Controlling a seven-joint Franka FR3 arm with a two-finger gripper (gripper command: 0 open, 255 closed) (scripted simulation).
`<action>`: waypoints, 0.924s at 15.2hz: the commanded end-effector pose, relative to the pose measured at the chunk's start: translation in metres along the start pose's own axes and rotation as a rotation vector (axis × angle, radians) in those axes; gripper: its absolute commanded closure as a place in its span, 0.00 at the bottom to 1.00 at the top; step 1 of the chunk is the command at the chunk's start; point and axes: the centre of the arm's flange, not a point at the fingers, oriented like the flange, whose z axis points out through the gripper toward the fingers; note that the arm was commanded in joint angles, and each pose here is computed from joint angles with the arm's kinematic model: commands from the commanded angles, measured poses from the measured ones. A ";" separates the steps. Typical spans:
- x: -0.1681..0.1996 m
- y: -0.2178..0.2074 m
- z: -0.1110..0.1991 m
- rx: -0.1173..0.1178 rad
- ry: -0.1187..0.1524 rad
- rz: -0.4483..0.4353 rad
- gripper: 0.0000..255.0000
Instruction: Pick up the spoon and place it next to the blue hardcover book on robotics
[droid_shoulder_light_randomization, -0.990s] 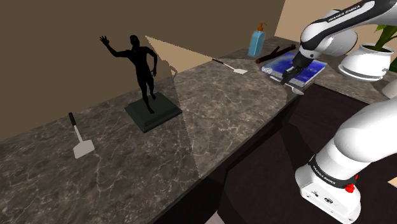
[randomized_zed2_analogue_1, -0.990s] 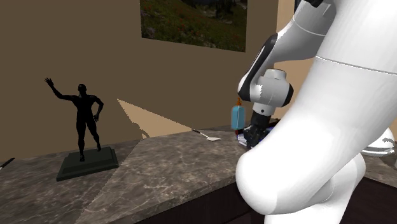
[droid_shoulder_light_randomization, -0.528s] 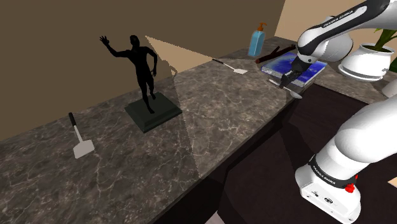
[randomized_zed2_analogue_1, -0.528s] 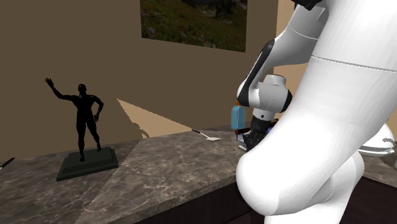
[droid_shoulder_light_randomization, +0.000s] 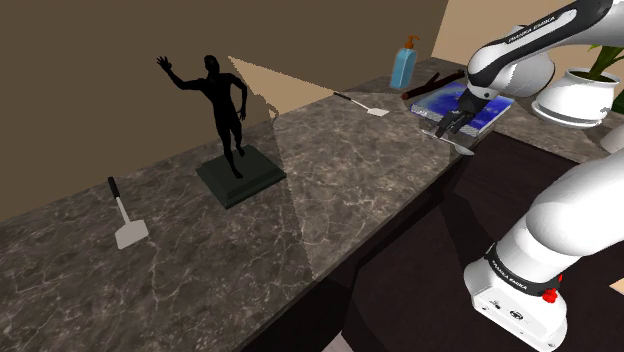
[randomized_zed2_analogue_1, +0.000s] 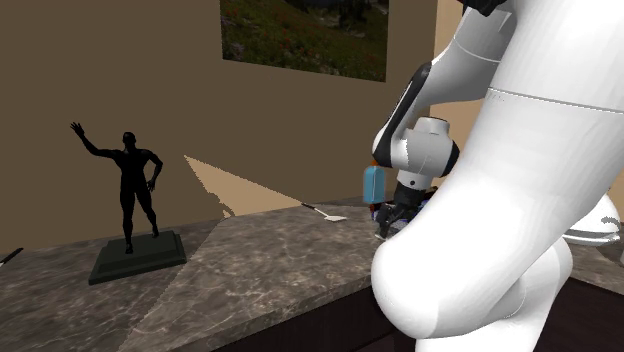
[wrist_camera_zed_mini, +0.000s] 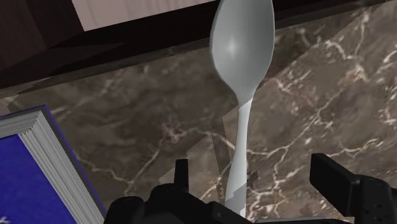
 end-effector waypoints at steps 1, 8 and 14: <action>0.000 0.000 0.000 0.000 0.000 0.000 0.00; 0.000 0.000 -0.050 0.000 0.000 0.000 0.00; 0.000 0.000 -0.050 0.000 0.000 0.000 0.00</action>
